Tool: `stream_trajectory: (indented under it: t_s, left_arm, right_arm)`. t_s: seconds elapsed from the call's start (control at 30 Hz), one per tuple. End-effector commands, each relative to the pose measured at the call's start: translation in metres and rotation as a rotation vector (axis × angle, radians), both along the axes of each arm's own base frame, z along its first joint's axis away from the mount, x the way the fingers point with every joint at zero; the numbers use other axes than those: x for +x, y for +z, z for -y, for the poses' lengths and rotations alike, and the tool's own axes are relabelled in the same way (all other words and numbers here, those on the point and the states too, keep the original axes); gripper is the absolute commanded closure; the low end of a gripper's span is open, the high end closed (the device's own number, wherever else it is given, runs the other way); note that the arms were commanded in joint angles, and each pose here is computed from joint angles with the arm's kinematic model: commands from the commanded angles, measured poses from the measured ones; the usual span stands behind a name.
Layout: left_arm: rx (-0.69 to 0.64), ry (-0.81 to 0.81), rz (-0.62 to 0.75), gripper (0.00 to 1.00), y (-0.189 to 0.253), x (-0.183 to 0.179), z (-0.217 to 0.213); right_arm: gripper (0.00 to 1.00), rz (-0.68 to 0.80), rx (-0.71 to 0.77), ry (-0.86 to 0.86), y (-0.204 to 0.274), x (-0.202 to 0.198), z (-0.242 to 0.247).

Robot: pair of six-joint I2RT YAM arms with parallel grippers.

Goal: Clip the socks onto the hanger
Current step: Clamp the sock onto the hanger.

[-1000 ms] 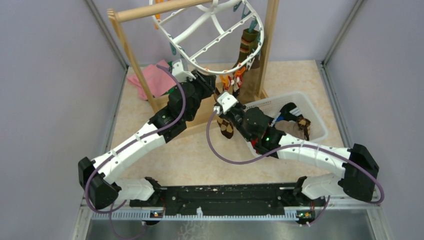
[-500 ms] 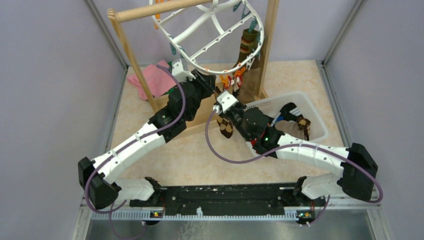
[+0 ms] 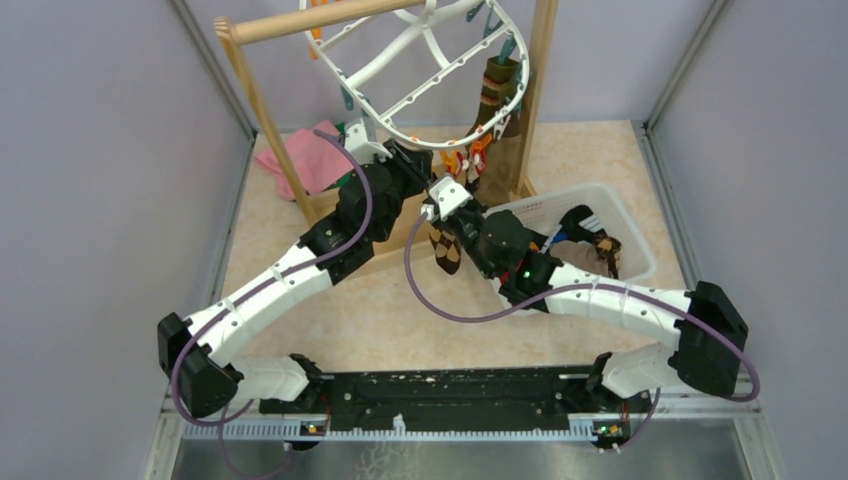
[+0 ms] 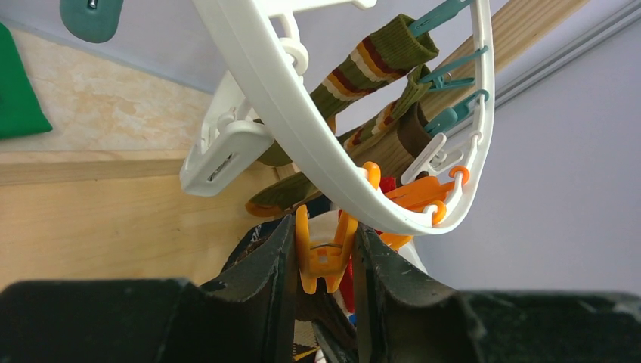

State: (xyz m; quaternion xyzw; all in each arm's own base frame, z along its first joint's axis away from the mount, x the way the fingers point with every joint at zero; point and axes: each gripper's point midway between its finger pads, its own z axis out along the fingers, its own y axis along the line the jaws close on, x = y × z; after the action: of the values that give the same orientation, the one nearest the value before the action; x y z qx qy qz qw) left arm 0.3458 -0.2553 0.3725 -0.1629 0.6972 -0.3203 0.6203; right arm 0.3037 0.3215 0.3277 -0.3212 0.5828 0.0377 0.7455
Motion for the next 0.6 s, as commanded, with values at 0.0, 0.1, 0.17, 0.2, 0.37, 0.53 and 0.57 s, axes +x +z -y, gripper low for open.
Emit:
stream_trajectory:
  t_s: [0.0, 0.1, 0.17, 0.2, 0.37, 0.53, 0.57]
  left_arm:
    - [-0.047, 0.02, 0.007, 1.0, 0.0126, 0.0018, -0.0019]
    - [-0.047, 0.022, 0.01, 1.0, 0.0141, 0.0016, -0.0028]
    - [-0.047, 0.02, 0.01, 1.0, 0.0138, 0.0017, -0.0021]
    - [-0.046, 0.02, 0.009, 1.0, 0.0129, 0.002, -0.0018]
    - [-0.044, 0.02, 0.001, 1.0, 0.009, 0.0026, -0.0009]
    - [-0.042, 0.023, -0.001, 1.0, 0.0078, 0.0035, -0.0007]
    - [-0.041, 0.023, -0.002, 1.0, 0.0074, 0.0033, -0.0009]
  right_arm:
    - [1.0, 0.038, 0.086, -0.024, 0.0316, 0.0007, -0.0033]
    - [1.0, 0.032, 0.08, -0.033, 0.0291, 0.0017, -0.0025]
    - [1.0, 0.034, 0.087, -0.027, 0.0299, 0.0008, -0.0025]
    - [1.0, 0.036, 0.091, -0.022, 0.0301, 0.0, -0.0026]
    - [1.0, 0.046, 0.108, 0.001, 0.0355, -0.0029, -0.0051]
    - [1.0, 0.048, 0.118, 0.031, 0.0378, -0.0056, -0.0097]
    - [1.0, 0.049, 0.122, 0.034, 0.0387, -0.0061, -0.0102]
